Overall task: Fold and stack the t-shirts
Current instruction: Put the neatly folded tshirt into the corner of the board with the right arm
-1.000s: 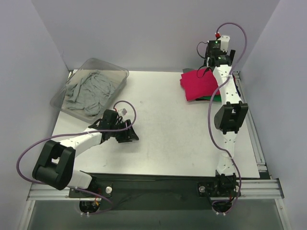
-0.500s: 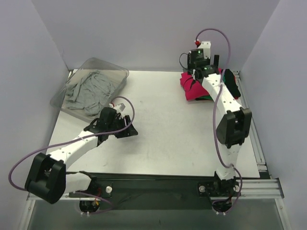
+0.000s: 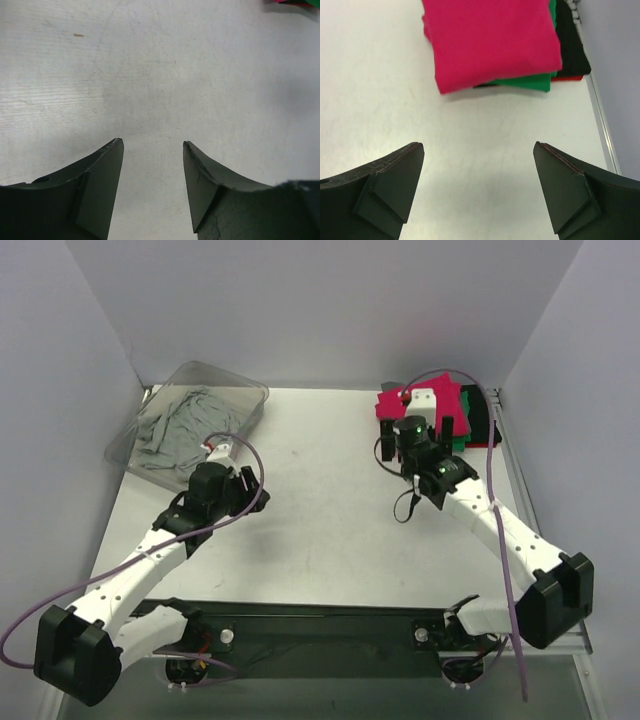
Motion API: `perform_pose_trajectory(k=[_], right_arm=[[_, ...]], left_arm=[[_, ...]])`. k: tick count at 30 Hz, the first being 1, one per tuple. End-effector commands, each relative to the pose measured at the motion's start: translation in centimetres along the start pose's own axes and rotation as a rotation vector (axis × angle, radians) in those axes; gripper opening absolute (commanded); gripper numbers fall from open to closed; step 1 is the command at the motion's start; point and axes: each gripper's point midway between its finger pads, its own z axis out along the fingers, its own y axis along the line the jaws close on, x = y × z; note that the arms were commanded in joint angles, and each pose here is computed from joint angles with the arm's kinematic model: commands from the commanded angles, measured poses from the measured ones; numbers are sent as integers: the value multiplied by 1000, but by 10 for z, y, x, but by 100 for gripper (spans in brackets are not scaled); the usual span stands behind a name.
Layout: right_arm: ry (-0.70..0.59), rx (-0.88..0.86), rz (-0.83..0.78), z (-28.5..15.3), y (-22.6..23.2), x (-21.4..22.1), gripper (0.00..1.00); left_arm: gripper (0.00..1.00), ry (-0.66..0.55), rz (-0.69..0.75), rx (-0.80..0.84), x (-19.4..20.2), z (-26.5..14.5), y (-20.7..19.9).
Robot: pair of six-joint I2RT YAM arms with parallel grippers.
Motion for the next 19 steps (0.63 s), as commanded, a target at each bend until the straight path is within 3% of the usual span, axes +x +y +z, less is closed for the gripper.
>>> perform_pose_trajectory(k=[1, 5, 11, 15, 19], right_arm=[[-31, 30, 1, -21, -3, 29, 97], [-10, 40, -21, -42, -4, 71, 96], [42, 54, 120, -61, -20, 123, 97], [42, 80, 128, -67, -34, 137, 97], [44, 117, 126, -65, -45, 138, 99]], left_arm=[[62, -113, 19, -71, -28, -11, 7], [64, -177, 34, -113, -40, -21, 15], [68, -270, 76, -160, -59, -33, 23], [68, -304, 91, -150, -68, -36, 19], [79, -325, 93, -167, -73, -37, 21]])
